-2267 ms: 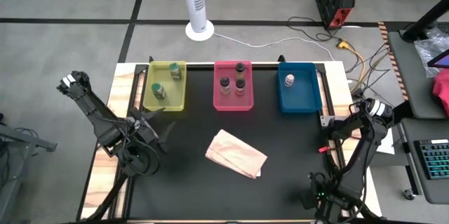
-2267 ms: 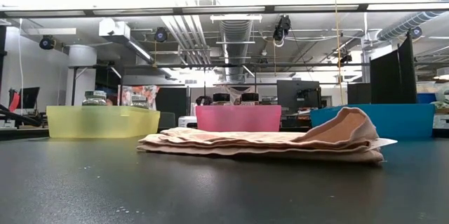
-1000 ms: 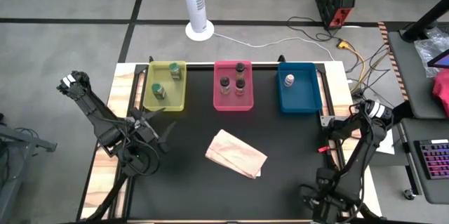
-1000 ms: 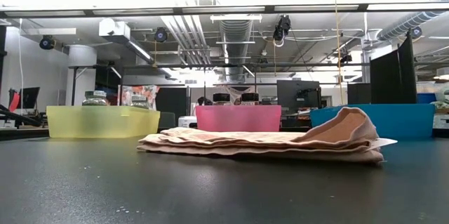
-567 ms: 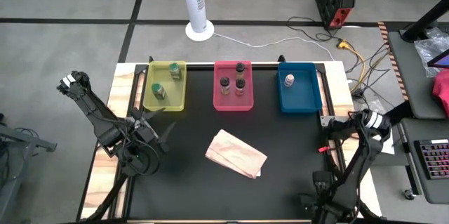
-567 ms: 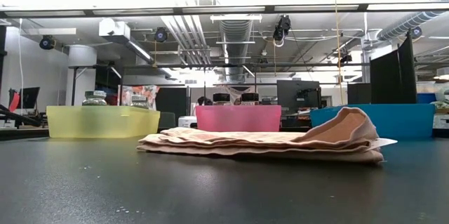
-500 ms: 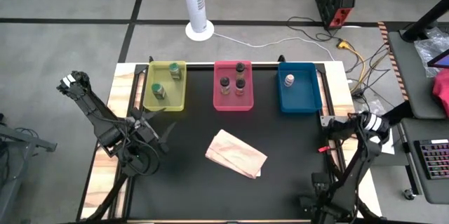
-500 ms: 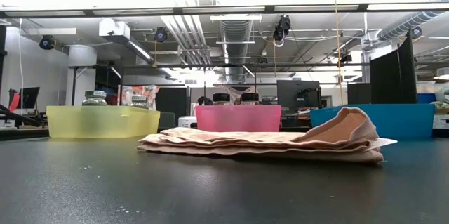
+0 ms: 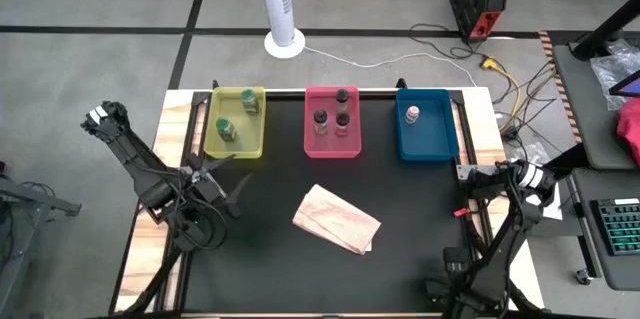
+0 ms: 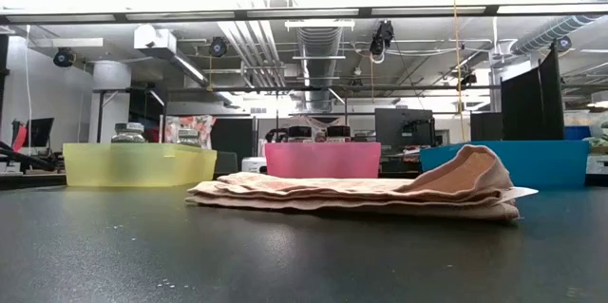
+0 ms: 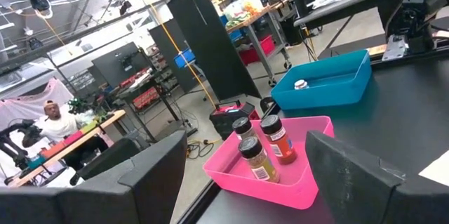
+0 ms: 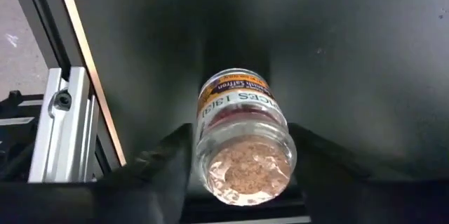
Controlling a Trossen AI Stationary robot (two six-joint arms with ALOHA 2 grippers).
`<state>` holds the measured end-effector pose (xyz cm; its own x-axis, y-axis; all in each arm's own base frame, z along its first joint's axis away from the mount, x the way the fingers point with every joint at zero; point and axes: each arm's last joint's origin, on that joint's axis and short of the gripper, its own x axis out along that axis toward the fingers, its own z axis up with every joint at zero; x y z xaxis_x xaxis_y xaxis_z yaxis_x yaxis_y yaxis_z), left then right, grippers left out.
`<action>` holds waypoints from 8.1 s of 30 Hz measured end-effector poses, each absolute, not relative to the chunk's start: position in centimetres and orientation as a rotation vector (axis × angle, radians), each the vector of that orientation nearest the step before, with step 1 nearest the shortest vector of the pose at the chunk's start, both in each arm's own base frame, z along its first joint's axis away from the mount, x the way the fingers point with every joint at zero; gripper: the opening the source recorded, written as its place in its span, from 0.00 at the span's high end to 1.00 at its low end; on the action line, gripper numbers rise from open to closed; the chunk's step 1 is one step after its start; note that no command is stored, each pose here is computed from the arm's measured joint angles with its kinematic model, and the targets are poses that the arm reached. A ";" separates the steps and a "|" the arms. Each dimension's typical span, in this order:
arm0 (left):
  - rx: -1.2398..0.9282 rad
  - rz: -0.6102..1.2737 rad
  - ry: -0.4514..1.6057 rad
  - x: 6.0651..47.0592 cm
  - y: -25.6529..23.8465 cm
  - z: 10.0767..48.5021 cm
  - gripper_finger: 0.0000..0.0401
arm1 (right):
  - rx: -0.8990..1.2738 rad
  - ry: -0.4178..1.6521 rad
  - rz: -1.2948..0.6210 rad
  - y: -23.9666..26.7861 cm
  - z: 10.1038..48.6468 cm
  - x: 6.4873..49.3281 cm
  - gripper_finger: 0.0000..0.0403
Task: Sort spices by type
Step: Put the brown seasoning bottle into the blue bin, then return to Home Position
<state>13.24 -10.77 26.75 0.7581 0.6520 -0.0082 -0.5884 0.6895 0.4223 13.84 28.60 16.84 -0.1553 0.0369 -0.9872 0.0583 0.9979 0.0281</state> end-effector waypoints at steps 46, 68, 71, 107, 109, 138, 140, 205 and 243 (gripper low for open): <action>0.429 0.630 0.219 13.3 -10.9 26.6 0.32 | 0.765 1.438 -0.798 -11.5 32.0 29.2 0.59; 0.414 0.633 0.212 13.3 -10.9 26.6 0.32 | 0.928 1.467 -0.866 -20.2 25.9 20.0 0.59; 0.413 0.633 0.212 13.3 -10.9 26.6 0.32 | 0.952 1.439 -0.870 -20.3 24.5 19.3 0.59; 0.383 0.631 0.207 13.4 -10.9 26.6 0.32 | 0.891 1.427 -0.916 -19.8 18.0 17.7 0.35; 0.383 0.631 0.206 13.4 -10.9 26.6 0.32 | 0.889 1.413 -0.921 -19.9 18.3 17.8 0.32; 0.157 0.481 0.245 17.3 -13.0 25.7 0.32 | -0.070 0.184 -0.012 -0.1 31.6 22.4 0.39; 0.141 0.358 0.275 18.8 -13.2 25.3 0.32 | -0.101 0.157 0.038 1.0 31.3 22.9 0.38; 0.217 0.008 -0.056 9.0 -1.0 19.3 0.32 | -0.233 -0.292 0.213 -1.6 19.7 11.1 0.35; 0.199 0.001 -0.007 9.4 -1.1 18.9 0.32 | -0.036 -0.160 0.451 -0.5 18.4 9.2 0.27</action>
